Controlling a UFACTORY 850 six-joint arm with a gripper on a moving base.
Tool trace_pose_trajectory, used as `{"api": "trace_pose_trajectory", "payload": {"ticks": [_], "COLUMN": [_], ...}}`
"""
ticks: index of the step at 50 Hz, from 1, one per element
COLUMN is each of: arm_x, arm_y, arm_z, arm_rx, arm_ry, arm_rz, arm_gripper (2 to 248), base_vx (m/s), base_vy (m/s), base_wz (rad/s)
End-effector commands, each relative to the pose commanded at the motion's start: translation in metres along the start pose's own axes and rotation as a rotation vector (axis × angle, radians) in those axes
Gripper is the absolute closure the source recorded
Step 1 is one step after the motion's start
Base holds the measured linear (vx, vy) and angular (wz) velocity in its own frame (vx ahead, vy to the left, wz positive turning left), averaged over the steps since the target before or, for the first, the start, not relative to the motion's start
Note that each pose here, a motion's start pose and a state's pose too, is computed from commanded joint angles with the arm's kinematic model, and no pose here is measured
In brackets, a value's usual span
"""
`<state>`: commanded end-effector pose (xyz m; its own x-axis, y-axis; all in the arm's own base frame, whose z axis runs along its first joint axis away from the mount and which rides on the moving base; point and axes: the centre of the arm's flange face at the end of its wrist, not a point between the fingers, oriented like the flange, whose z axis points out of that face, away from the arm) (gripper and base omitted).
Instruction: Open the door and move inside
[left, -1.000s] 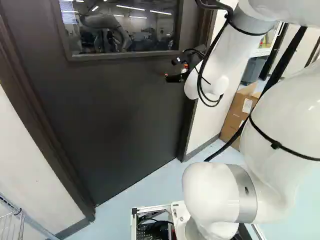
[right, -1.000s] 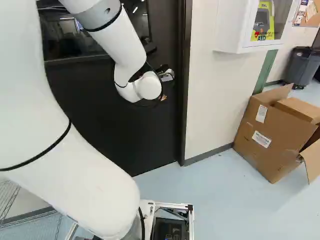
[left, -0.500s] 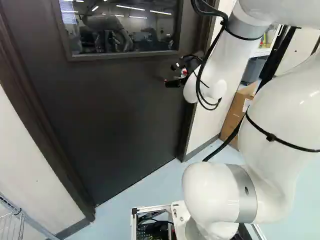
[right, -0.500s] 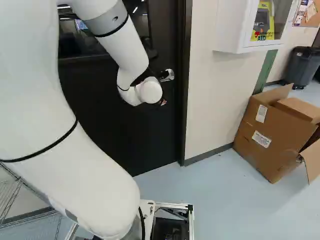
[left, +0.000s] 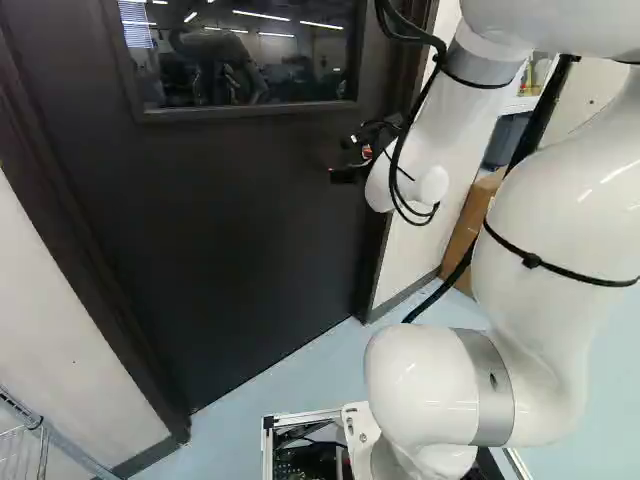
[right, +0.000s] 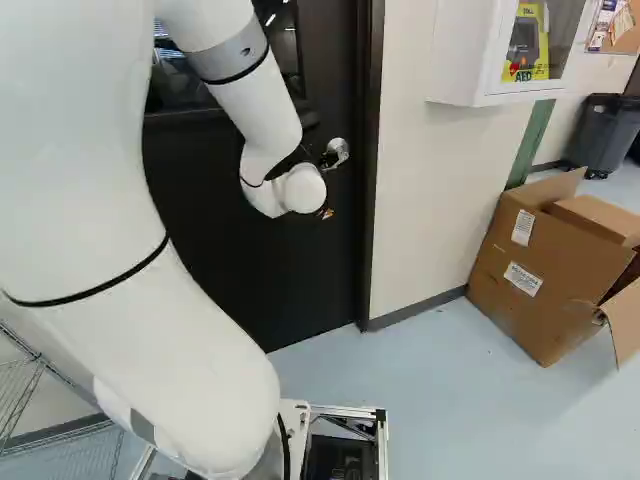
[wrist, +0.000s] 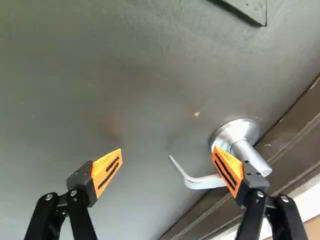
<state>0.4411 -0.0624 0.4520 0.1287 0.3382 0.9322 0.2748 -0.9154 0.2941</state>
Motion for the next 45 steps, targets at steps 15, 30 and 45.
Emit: {"api": "trace_pose_trajectory", "payload": {"ticks": [15, 30, 45], "arm_x": [-0.015, -0.029, -0.04], "arm_y": [-0.004, -0.007, -0.01], "arm_z": [0.005, 0.014, 0.044], "arm_rx": [0.013, 0.029, 0.061], "arm_ry": [-0.03, -0.059, -0.077], "arm_rz": [0.016, 0.03, 0.037], "arm_gripper": [3, 3, 3], "base_vx": [0.0, 0.0, 0.0], "base_vy": [0.0, 0.0, 0.0], "base_wz": [0.0, 0.0, 0.0]}}
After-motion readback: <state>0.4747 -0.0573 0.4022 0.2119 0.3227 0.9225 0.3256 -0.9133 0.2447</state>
